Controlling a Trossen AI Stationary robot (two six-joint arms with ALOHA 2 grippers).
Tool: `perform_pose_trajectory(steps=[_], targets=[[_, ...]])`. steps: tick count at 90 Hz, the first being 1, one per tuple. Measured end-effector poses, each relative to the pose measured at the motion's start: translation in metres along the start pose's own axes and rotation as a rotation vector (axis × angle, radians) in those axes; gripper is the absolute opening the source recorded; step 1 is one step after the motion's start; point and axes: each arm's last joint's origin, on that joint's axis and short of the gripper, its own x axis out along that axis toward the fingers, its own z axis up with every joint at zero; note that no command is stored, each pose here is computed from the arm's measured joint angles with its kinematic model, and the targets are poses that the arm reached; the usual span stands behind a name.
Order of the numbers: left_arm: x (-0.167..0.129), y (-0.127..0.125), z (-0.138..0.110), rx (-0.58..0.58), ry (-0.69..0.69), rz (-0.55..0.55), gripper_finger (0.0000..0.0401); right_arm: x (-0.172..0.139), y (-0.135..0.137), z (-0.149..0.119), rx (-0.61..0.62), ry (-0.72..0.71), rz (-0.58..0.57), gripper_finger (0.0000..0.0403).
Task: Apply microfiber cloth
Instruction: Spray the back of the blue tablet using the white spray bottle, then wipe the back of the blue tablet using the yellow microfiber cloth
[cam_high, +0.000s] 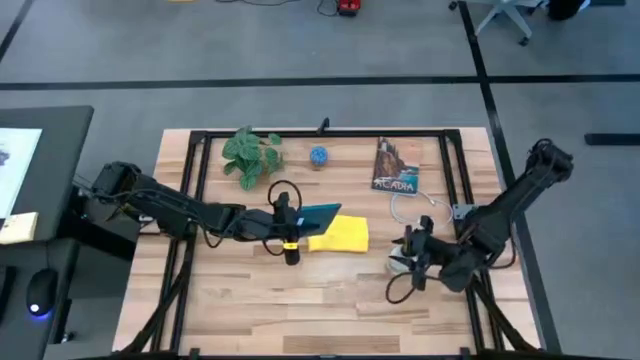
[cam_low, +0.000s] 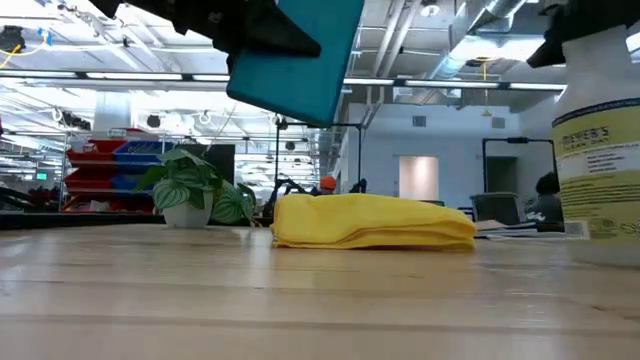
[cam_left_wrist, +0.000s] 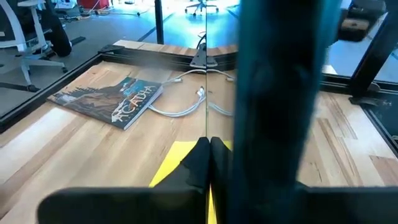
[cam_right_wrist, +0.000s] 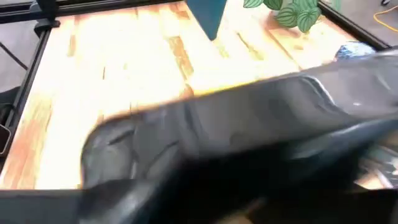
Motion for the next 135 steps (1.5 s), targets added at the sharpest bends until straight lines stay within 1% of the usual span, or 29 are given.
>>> perform_pose_trajectory(steps=[14,24,42,49,59,74,82,92,105,113,127,135], targets=[[0.0,0.0,0.0,0.0,0.0,0.001,0.0015,-0.005,-0.01,0.002,0.024,0.016,-0.017,0.02],[0.0,0.0,0.0,0.0,0.0,0.0,0.0015,-0.003,-0.011,0.002,0.025,0.041,0.003,0.02],[0.0,0.0,0.0,0.0,0.001,0.0,0.0015,0.004,-0.011,0.001,0.021,0.059,-0.029,0.0202],[0.0,0.0,0.0,-0.001,0.001,0.001,0.0015,0.007,-0.013,-0.001,0.009,0.082,-0.045,0.0218],[0.0,0.0,0.0,-0.004,0.001,0.0,0.0015,0.009,-0.016,-0.001,0.002,0.107,-0.055,0.0257],[0.0,0.0,0.0,-0.009,0.001,0.001,0.0015,0.001,-0.02,0.007,-0.039,0.195,-0.074,0.0309],[0.0,0.0,0.0,-0.01,0.001,0.0,0.0015,-0.009,-0.024,0.015,-0.036,0.275,-0.089,0.0321],[0.0,0.0,0.0,-0.01,0.001,0.001,0.0015,-0.022,-0.031,0.025,-0.02,0.378,-0.115,0.0322],[0.006,0.002,-0.003,0.075,0.001,0.012,0.0015,-0.035,-0.036,0.037,0.014,0.43,-0.142,0.0318],[0.015,0.008,-0.013,0.123,-0.03,0.021,0.0014,-0.038,-0.036,0.041,0.022,0.424,-0.138,0.0318],[0.031,0.02,-0.034,0.185,-0.097,-0.063,0.001,-0.036,-0.034,0.041,0.018,0.424,-0.143,0.0318],[0.042,0.025,-0.046,0.218,-0.112,-0.108,0.0009,-0.034,-0.032,0.039,0.005,0.433,-0.154,0.0318]])
